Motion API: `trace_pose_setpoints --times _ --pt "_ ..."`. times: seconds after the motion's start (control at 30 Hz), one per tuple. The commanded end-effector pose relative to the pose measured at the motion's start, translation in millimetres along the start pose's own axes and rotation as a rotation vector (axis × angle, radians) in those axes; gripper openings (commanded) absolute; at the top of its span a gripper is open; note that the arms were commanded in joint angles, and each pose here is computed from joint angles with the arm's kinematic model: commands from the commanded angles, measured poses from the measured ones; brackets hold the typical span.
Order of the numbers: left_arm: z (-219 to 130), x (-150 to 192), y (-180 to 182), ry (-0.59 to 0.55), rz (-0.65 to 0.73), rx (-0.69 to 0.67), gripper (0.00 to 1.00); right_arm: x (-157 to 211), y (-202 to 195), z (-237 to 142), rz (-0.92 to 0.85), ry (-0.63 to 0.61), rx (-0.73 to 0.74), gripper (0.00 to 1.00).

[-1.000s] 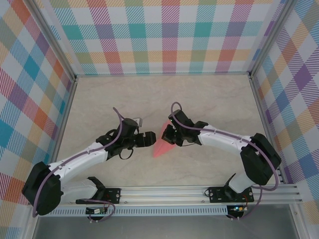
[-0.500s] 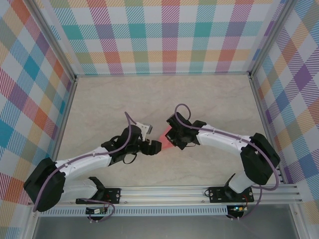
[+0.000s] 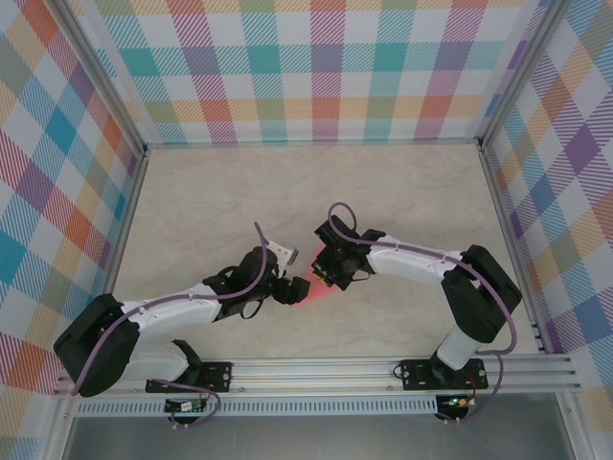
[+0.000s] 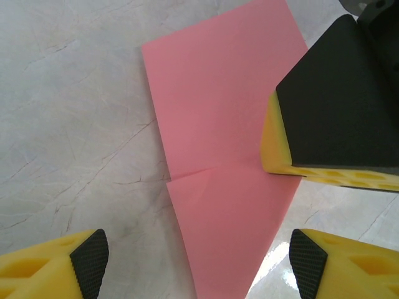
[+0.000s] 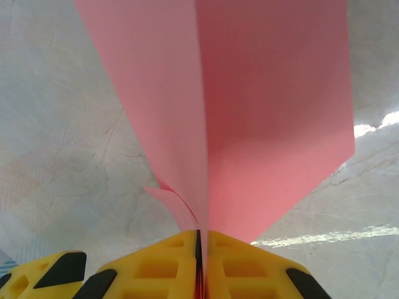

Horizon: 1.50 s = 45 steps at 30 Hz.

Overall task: Fold a paper plane with a square sheet of paper (pick it up from the middle)
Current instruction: Fourth fold the wing at the center of the table.

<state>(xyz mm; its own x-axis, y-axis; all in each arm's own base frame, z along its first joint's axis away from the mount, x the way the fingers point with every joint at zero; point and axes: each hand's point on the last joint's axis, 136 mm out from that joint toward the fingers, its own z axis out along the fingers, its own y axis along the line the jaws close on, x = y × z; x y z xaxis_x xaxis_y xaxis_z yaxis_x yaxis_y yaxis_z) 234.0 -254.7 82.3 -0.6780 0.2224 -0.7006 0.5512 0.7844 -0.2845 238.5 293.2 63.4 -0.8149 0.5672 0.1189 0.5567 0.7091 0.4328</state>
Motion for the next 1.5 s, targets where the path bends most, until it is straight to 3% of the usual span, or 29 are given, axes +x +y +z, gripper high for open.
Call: trace_pose_setpoints --times 0.0,0.23,0.43,0.6,0.93,1.17,1.33,1.47 --pt "-7.0 -15.1 -7.3 -0.076 -0.006 0.022 0.79 -14.9 19.5 -20.3 -0.045 -0.009 -0.069 0.09" --pt "-26.7 -38.6 -4.8 -0.145 -0.034 -0.018 0.81 -52.7 60.4 -71.5 -0.137 -0.113 -0.167 0.08" --pt "-46.7 -53.5 -5.0 -0.215 -0.065 -0.024 0.84 -60.1 85.4 -98.0 -0.2 -0.166 -0.228 0.09" --pt "-49.4 -53.6 -5.4 -0.234 -0.062 -0.016 0.85 -52.1 72.7 -71.7 -0.163 -0.09 -0.203 0.08" --pt "-11.5 -27.4 -13.1 -0.119 0.008 0.044 0.79 -20.0 31.2 -15.3 -0.067 0.077 -0.085 0.08" --pt "10.4 -12.3 -14.8 -0.073 0.094 0.07 0.75 -16.8 20.8 -10.1 -0.016 0.096 -0.038 0.1" --pt "25.7 -4.0 -15.2 -0.024 0.136 0.071 0.66 -16.9 20.0 -8.3 -0.003 0.1 -0.015 0.12" --pt "29.5 -0.5 -20.6 -0.032 0.158 0.092 0.66 -16.6 17.0 -3.2 0.013 0.11 0.008 0.12"
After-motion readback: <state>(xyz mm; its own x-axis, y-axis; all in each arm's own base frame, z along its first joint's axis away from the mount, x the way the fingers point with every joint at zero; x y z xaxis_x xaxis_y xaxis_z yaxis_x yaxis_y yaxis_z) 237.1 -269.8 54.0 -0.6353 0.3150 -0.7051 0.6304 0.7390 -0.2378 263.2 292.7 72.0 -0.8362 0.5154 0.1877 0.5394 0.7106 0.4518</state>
